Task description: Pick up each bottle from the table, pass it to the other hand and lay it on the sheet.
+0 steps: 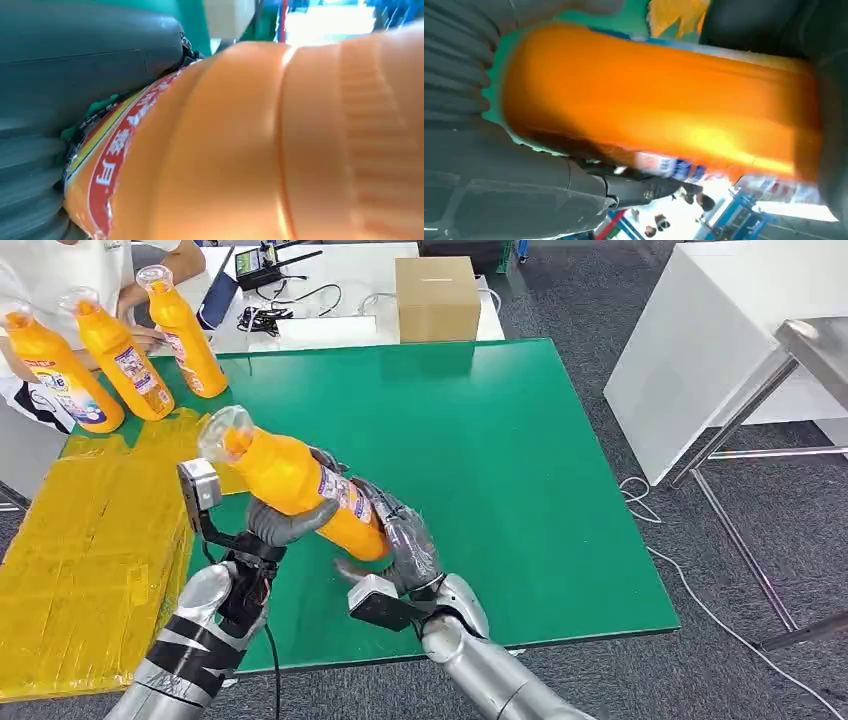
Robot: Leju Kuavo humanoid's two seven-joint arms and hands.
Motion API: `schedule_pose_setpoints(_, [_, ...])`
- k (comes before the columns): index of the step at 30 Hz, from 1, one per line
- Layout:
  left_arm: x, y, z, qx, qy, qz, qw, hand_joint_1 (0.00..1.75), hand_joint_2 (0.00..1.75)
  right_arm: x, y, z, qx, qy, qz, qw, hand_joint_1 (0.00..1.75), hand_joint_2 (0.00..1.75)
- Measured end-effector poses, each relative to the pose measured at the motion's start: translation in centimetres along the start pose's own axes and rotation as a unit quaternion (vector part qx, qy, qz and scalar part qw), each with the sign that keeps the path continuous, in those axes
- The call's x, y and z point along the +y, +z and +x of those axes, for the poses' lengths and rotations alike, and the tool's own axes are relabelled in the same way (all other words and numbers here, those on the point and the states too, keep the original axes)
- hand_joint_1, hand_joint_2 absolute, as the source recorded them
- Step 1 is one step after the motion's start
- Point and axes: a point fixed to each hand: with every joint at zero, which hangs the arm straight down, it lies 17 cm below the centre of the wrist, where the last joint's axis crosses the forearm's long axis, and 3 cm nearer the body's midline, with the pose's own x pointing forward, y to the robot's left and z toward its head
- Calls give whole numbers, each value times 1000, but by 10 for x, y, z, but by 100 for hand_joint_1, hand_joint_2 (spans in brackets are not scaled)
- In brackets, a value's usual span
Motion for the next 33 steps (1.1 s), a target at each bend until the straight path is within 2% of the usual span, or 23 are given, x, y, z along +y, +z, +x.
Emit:
schedule_pose_setpoints(2, [41, -3, 20, -44, -101, 77, 991, 175, 175, -9, 7, 2, 10, -18, -14, 1000, 0, 175])
schedule_pose_setpoints(4, [77, 1, 50, -95, -235, 144, 957, 175, 175, -23, 13, 6, 18, -33, -29, 999, 0, 175])
schedule_pose_setpoints(5, [87, 2, 59, -107, -261, 158, 946, 175, 175, -30, 16, 7, 19, -35, -35, 999, 0, 175])
schedule_pose_setpoints(10, [100, 4, 69, -116, -288, 169, 936, 175, 175, -50, 18, 21, 3, -37, -56, 998, 0, 175])
schedule_pose_setpoints(11, [104, 6, 74, -122, -322, 182, 921, 175, 175, -52, 18, 23, 2, -41, -58, 997, 0, 175])
schedule_pose_setpoints(12, [111, 9, 83, -133, -381, 203, 892, 175, 175, -55, 19, 25, 0, -46, -62, 997, 0, 0])
schedule_pose_setpoints(14, [118, 14, 99, -152, -505, 224, 820, 175, 175, -63, 22, 32, -3, -66, -70, 995, 0, 0])
schedule_pose_setpoints(16, [118, 16, 105, -160, -632, 200, 732, 175, 175, -76, 25, 41, -10, -82, -82, 993, 0, 0])
schedule_pose_setpoints(18, [128, 17, 104, -140, -768, 161, 603, 175, 175, -94, 29, 46, -13, -79, -99, 992, 0, 0])
schedule_pose_setpoints(20, [165, 20, 101, -81, -886, 136, 437, 175, 175, -111, 34, 47, -14, -80, -116, 990, 0, 0])
schedule_pose_setpoints(21, [206, 25, 105, -25, -886, 178, 427, 175, 175, -119, 35, 49, -16, -87, -126, 988, 0, 0])
schedule_pose_setpoints(22, [229, 24, 103, 12, -888, 193, 417, 175, 175, -125, 39, 48, -16, -91, -133, 987, 0, 175])
schedule_pose_setpoints(24, [263, 22, 84, 72, -907, 155, 385, 175, 175, -137, 44, 46, -16, -94, -144, 985, 0, 175])
schedule_pose_setpoints(27, [306, 37, 37, 161, -924, 35, 345, 175, 175, -146, 46, 44, -19, -90, -149, 985, 0, 175])
schedule_pose_setpoints(29, [332, 57, 20, 217, -920, 0, 328, 175, 175, -148, 47, 43, -18, -89, -150, 985, 0, 175])
schedule_pose_setpoints(33, [362, 83, 10, 274, -911, -26, 309, 175, 175, -151, 48, 41, -16, -85, -151, 985, 0, 175])
